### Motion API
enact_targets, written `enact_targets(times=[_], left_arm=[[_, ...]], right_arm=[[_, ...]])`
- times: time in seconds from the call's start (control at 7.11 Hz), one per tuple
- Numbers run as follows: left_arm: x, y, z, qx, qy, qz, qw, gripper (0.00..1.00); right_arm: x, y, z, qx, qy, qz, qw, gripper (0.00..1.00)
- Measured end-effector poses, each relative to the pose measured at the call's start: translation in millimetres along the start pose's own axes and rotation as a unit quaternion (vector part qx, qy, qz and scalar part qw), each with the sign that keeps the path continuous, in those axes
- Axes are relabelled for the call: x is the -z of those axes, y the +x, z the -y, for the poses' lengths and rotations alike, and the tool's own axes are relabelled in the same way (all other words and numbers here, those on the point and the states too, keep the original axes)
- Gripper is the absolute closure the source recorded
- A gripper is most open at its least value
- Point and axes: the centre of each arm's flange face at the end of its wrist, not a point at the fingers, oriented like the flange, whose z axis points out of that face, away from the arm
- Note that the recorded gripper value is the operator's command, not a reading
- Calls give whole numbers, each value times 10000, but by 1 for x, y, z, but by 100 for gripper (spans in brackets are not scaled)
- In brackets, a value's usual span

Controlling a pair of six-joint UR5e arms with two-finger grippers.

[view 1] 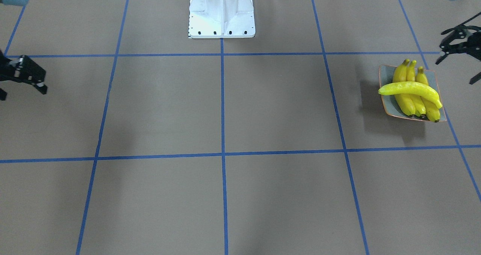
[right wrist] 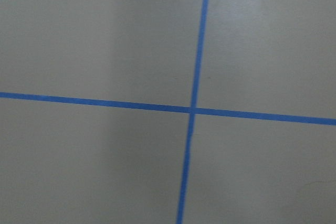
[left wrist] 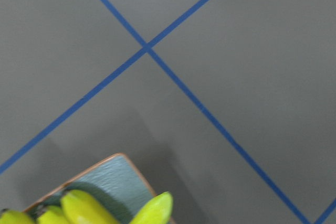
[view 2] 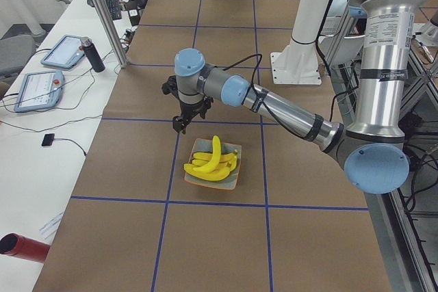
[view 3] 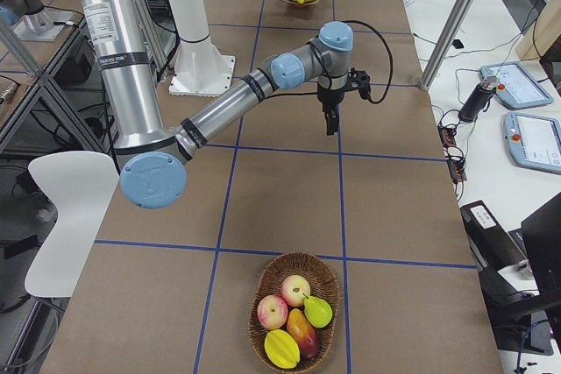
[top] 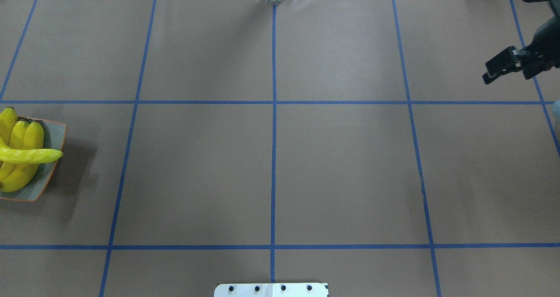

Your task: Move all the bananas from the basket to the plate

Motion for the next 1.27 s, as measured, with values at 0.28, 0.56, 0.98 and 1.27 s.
enact_targets(times=[0.28,0.56,0.98,1.27], left_arm=[[-4,-49,-64,718,-111,69,9973,0],[-3,-78,-110,1361,-76,149,9905,0],[-17,-93,-154,1584,-47,192,9872,0],[-22,-102,-156,1730,-68,196,9847,0]], right_arm=[[8,100,-30,-302,-195,-151,9992,0],[21,153,-30,-571,-14,-458,9973,0],[27,224,-65,-1191,67,-538,9914,0],[1,261,-105,-1418,-207,-470,9886,0]])
